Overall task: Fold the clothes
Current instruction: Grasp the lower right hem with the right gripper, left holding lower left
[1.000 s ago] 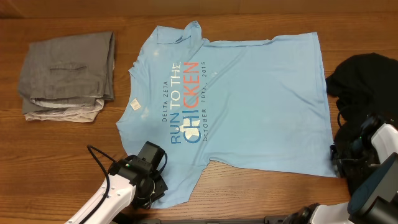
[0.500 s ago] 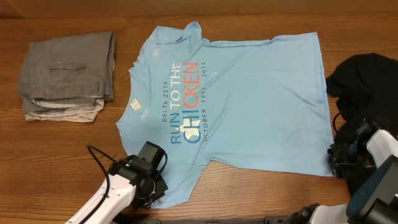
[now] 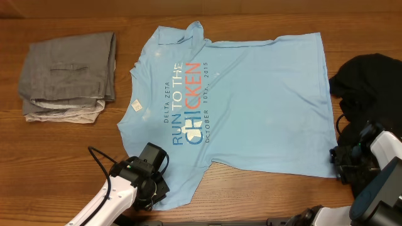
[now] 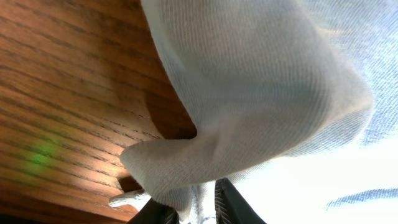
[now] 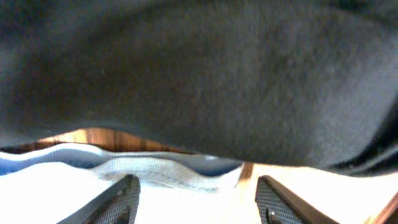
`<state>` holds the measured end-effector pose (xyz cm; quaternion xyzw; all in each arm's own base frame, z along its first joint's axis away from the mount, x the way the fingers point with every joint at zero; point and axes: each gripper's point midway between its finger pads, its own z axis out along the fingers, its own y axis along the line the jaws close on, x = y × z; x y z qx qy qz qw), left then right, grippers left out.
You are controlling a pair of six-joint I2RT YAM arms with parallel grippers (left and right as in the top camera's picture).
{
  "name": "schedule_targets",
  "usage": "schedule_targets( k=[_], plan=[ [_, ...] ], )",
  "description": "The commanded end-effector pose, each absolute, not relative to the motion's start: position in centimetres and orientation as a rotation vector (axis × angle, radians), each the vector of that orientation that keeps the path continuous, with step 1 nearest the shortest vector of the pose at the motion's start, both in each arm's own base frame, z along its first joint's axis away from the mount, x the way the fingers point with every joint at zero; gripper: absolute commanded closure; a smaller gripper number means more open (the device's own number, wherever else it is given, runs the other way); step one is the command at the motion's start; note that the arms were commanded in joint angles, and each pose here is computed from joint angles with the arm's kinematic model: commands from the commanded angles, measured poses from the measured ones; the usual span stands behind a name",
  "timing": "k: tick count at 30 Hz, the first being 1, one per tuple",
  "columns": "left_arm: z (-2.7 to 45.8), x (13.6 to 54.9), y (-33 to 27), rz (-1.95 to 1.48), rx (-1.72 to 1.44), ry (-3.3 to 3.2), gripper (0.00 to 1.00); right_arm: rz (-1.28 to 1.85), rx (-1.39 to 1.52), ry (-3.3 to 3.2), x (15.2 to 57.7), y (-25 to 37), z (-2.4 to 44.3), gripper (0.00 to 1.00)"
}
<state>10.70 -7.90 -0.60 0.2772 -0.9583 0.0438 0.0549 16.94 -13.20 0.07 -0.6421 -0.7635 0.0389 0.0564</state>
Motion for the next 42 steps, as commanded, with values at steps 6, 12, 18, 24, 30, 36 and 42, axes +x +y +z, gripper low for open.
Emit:
schedule_targets(
  k=[6, 12, 18, 24, 30, 36, 42],
  plan=[
    [-1.0, 10.3, -7.5, 0.117, 0.827, -2.911, 0.90, 0.170, -1.925, -2.292, 15.6, -13.0, -1.0, 0.65],
    [-1.0, 10.2, -7.6, 0.126, 0.807, -2.911, 0.94, 0.169, -1.925, -2.292, 15.6, -13.0, -1.0, 0.89],
    [-1.0, 10.2, -7.8, 0.138, 0.805, -2.904, 0.96, 0.171, -1.921, -2.277, 15.4, -12.8, -0.9, 0.96],
    [-0.6, 9.8, -9.3, 0.258, 0.649, -2.890, 0.96, 0.142, -1.931, -2.272, 16.1, -12.9, 0.4, 0.96],
    [1.4, 9.4, -10.9, 0.366, 0.520, -2.839, 0.96, 0.041, -1.961, -2.297, 17.7, -12.7, 3.6, 0.96],
    [4.4, 9.5, -9.8, 0.239, 0.498, -2.842, 0.96, 0.024, -2.004, -2.353, 18.0, -12.8, 6.9, 0.96],
    [8.1, 9.9, -7.9, 0.066, 0.502, -2.877, 0.96, -0.019, -2.067, -2.427, 18.2, -12.5, 10.0, 0.96]
  ],
)
